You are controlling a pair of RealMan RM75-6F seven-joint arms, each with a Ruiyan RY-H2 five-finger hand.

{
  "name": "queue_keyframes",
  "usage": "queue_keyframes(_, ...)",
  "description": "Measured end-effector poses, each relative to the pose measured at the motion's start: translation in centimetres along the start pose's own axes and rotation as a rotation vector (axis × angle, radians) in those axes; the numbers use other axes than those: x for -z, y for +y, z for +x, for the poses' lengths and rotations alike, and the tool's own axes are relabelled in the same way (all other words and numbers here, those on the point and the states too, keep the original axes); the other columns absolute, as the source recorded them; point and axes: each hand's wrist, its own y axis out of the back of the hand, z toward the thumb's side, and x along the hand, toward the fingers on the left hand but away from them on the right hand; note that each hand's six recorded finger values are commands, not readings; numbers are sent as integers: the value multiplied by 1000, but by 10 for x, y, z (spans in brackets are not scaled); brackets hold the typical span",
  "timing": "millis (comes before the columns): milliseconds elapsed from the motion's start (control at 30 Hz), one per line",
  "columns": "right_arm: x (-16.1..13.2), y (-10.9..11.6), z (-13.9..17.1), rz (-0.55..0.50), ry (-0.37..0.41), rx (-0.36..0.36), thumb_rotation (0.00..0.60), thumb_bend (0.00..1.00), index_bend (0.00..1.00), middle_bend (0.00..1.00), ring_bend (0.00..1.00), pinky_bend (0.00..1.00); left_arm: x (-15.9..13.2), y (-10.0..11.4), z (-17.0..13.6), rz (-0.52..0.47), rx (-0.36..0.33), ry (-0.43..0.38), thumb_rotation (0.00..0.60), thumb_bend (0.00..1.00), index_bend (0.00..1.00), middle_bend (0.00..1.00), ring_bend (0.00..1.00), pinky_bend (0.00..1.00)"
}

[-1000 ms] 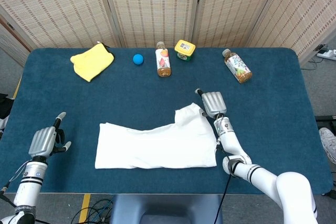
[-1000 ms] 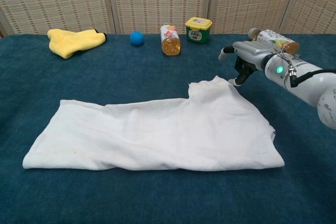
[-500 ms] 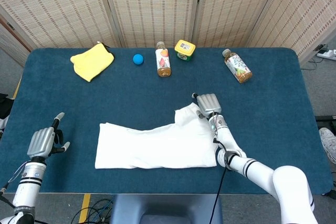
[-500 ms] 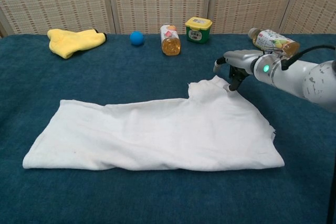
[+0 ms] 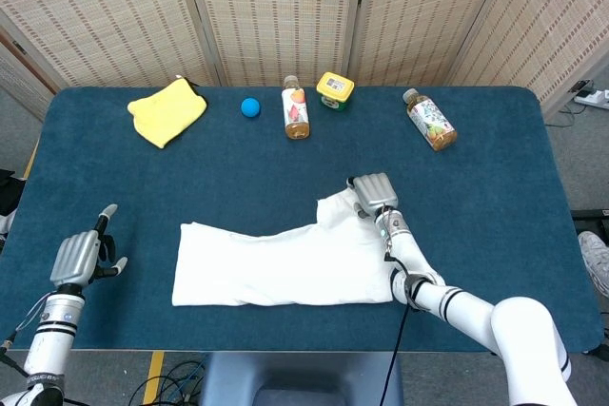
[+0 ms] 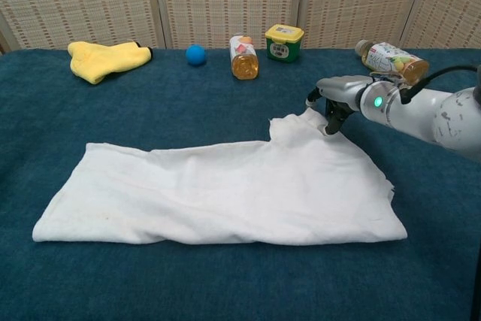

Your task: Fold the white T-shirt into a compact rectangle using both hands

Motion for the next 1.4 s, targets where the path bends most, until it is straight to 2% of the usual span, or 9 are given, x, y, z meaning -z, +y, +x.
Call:
queue_keyframes(333, 1, 3, 4, -21, 13, 36, 600, 464, 423, 904, 960, 1000, -1, -2, 0, 0, 6, -1, 600, 315, 0, 721, 644, 914)
queue_keyframes(733, 3, 2, 32, -25, 101, 153, 600, 480, 464, 913, 960, 1000, -5, -1, 0, -2, 8, -12, 600, 314, 0, 721, 643, 914)
queue_keyframes(1067, 6, -10, 64, 40, 232, 226, 600, 484, 473, 915, 960, 1000, -6, -1, 0, 1, 12, -14, 600, 315, 0, 720, 643, 914)
queue_keyframes(1400, 19, -17, 88, 130, 289, 265, 600, 494, 474, 916, 960, 1000, -6, -1, -1, 1, 18, -16, 600, 315, 0, 719, 643, 914)
